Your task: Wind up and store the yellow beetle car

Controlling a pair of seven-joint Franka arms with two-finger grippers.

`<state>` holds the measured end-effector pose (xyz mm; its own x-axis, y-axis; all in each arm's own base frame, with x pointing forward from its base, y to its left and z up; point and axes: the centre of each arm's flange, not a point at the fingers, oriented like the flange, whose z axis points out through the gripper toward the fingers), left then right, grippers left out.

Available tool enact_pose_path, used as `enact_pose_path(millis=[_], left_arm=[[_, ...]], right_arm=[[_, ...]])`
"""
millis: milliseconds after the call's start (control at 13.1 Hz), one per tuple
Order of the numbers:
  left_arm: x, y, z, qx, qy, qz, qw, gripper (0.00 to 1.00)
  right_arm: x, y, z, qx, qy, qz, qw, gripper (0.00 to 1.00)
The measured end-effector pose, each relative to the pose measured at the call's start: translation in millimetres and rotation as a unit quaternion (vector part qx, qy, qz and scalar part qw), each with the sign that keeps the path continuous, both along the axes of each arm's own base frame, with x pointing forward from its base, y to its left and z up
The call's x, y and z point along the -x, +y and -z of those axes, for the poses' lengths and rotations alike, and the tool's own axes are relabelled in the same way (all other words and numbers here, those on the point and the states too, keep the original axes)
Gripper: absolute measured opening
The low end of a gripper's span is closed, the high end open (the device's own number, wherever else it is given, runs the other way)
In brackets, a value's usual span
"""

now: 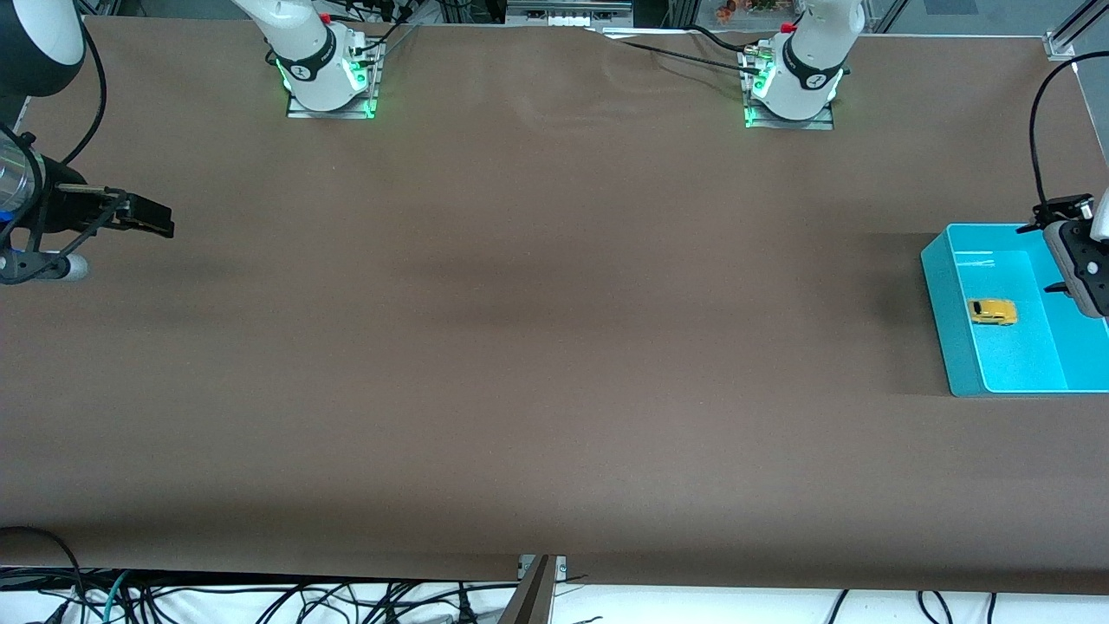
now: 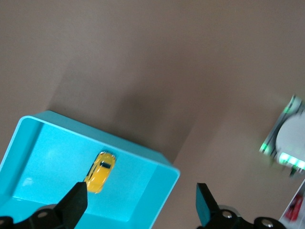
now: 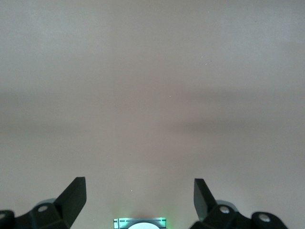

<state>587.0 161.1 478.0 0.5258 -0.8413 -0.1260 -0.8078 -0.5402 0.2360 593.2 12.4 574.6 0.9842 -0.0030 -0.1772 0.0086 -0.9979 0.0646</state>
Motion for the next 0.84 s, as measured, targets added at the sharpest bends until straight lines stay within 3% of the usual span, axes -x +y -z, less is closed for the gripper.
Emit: enact_pose_path(millis=[152, 304, 609, 837], left_arm=[[-6.1, -23.9, -19.1, -0.011, -0.014, -0.097, 0.995, 1.0], [-5.8, -80.1, -50.3, -0.045, -0.031, -0.198, 0.979, 1.0], [11.3, -184.8, -95.4, -0.095, -0.066, -0.348, 0.93, 1.0], [22.5, -199.1, -99.8, -0.065, -0.081, -0.434, 0.895, 1.0]], right_arm=[[-1.9, -1.0, -1.1, 0.0, -0.008, 0.001, 1.0, 1.0], [-3.9, -1.1, -2.2, -0.001, -0.016, 0.0, 1.0, 1.0], [-4.4, -2.1, -2.5, -0.001, -0.018, 0.001, 1.0, 1.0], [-4.5, -2.3, -2.4, -0.001, -0.018, 0.001, 1.0, 1.0]])
